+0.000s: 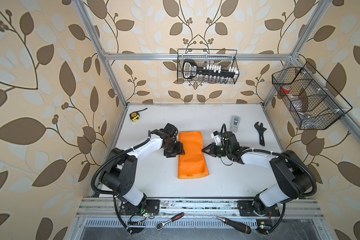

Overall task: Wrap a gift box in wrapping paper
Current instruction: Second fold the wrapping paper around the gift box, then smooth out the wrapping paper on the gift box.

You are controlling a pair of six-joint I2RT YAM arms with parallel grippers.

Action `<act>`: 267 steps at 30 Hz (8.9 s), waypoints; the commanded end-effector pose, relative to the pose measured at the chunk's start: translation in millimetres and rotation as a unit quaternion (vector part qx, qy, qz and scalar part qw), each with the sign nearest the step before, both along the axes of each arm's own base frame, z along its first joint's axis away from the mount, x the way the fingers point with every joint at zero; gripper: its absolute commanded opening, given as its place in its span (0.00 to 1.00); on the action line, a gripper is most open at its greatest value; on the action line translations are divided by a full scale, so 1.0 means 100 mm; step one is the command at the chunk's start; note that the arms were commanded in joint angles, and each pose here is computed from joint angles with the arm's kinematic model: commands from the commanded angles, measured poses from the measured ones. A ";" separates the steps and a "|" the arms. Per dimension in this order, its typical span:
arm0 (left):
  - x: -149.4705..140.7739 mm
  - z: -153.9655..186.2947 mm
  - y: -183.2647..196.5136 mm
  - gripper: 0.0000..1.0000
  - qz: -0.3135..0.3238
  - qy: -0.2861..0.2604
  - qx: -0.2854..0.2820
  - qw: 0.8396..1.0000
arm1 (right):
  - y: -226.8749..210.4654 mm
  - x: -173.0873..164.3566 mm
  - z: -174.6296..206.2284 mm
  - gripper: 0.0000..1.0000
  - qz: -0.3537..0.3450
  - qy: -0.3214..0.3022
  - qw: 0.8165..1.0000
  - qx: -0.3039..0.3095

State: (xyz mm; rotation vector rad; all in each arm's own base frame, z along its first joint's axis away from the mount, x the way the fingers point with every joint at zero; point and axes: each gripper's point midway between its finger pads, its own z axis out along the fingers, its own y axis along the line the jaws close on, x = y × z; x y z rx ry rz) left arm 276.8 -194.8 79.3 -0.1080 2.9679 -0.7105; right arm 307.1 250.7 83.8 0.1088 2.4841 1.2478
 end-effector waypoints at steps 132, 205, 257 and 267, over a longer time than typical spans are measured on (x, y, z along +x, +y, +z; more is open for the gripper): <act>-0.15 -0.24 -0.32 0.70 -0.015 0.072 0.001 0.997 | 0.16 0.04 0.10 0.30 0.011 -0.018 1.000 -0.012; -0.01 0.09 -0.28 0.82 -0.011 0.029 0.006 0.999 | 0.04 0.28 0.05 0.00 -0.017 -0.008 1.000 0.003; -0.03 0.02 -0.26 0.72 -0.012 0.032 0.011 0.999 | -0.13 0.23 -0.10 0.03 -0.031 0.004 0.999 -0.010; -0.06 -0.03 -0.26 0.71 -0.014 0.034 0.007 0.999 | -0.46 0.34 0.28 0.14 -0.054 -0.049 0.995 -0.071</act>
